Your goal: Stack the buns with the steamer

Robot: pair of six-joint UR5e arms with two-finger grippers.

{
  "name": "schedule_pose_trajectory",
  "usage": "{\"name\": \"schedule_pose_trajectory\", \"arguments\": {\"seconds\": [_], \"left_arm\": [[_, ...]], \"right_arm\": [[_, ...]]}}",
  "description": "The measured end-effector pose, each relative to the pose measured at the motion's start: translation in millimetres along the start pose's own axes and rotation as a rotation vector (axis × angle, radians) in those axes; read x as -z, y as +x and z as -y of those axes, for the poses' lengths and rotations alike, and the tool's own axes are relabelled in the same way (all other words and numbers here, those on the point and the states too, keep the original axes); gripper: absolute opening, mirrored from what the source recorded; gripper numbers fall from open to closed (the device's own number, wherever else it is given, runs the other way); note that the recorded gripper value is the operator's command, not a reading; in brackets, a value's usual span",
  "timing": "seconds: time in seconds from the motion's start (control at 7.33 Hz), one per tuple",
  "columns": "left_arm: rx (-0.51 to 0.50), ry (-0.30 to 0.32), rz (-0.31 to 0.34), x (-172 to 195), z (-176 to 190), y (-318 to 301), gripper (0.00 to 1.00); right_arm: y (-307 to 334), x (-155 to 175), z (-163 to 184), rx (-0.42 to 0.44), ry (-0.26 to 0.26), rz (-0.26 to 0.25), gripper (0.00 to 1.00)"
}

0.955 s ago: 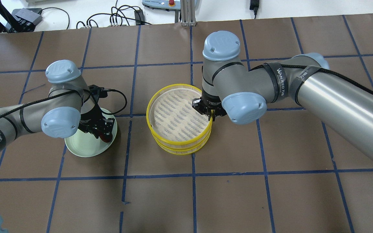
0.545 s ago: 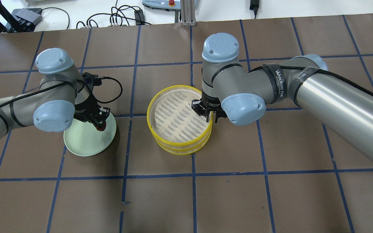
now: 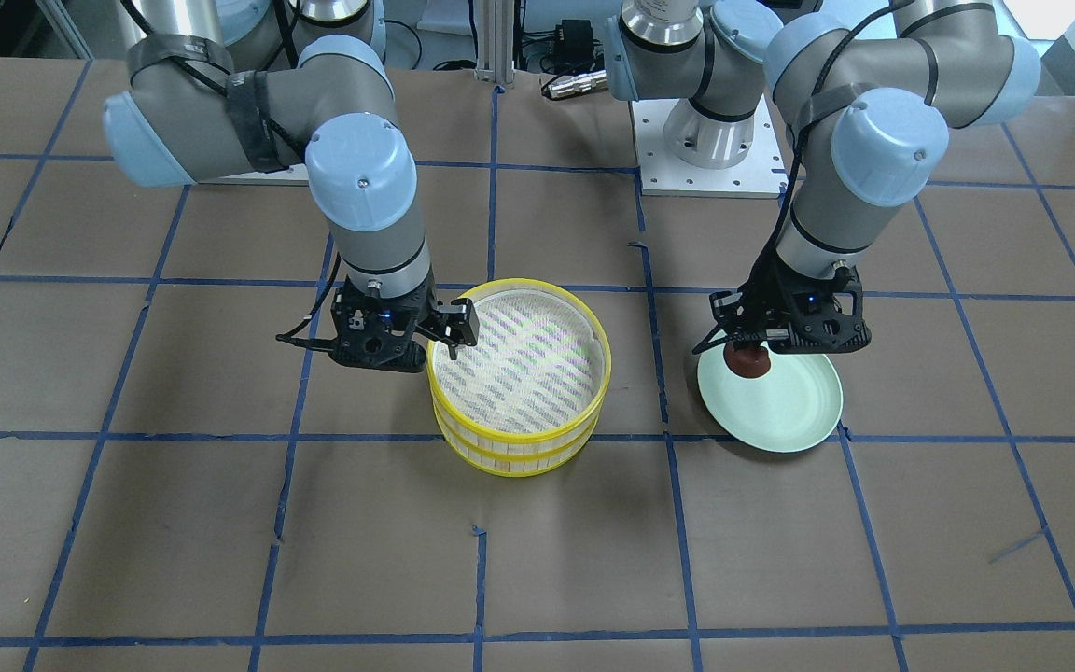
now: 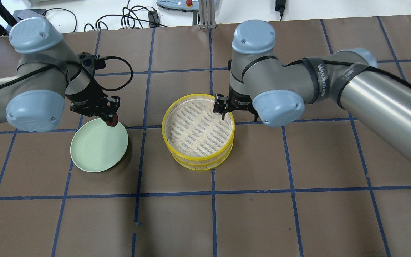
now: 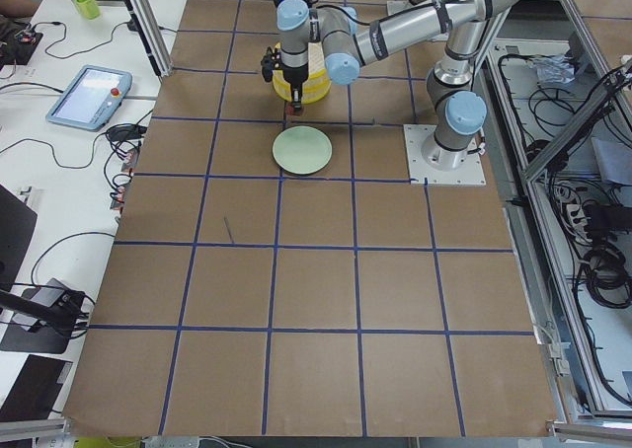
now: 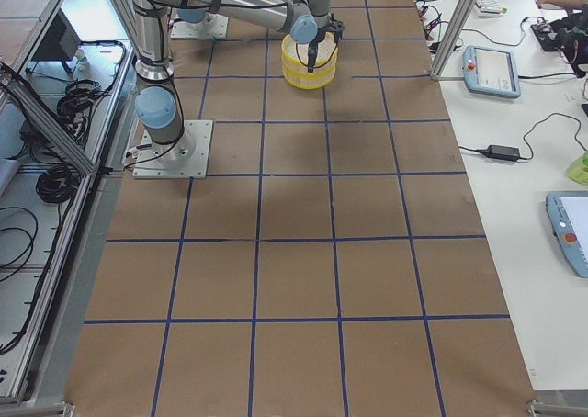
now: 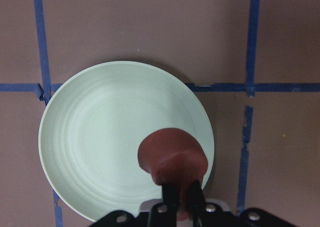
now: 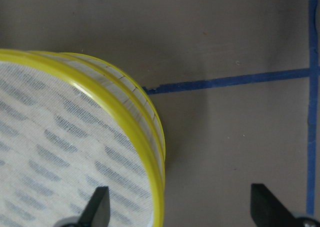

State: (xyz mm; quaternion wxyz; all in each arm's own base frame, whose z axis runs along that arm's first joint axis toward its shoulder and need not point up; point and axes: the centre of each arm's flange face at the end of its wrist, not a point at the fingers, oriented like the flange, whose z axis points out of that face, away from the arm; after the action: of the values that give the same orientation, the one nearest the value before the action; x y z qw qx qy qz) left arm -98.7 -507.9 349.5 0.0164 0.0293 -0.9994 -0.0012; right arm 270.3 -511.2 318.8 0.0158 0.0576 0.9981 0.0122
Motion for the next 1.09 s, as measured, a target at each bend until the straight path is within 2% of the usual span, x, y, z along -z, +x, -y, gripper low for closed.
{"name": "schedule_pose_trajectory", "arguments": {"seconds": [0.27, 0.41, 0.55, 0.82, 1.09], "left_arm": [[0.049, 0.016, -0.082, 28.9, -2.6, 85.2, 0.08], [0.065, 0.008, -0.1, 21.0, -5.3, 123.1, 0.67], [0.079, 0.006, -0.108, 2.2, -3.8, 149.5, 1.0], [0.094, 0.004, -0.111, -24.4, 1.3, 168.0, 1.0], [0.079, 0.011, -0.104, -26.9, 4.0, 168.1, 1.0]], "right_arm": [[57.8, 77.9, 8.6, -0.037, -0.03, 0.005, 1.0], [82.6, 119.0, -0.9, -0.042, -0.047, 0.004, 1.0], [100.6, 154.3, -10.6, -0.037, -0.041, 0.007, 1.0], [112.3, 191.7, -25.3, -0.011, -0.008, 0.005, 1.0], [111.4, 198.7, -30.6, 0.06, 0.001, 0.003, 1.0]]}}
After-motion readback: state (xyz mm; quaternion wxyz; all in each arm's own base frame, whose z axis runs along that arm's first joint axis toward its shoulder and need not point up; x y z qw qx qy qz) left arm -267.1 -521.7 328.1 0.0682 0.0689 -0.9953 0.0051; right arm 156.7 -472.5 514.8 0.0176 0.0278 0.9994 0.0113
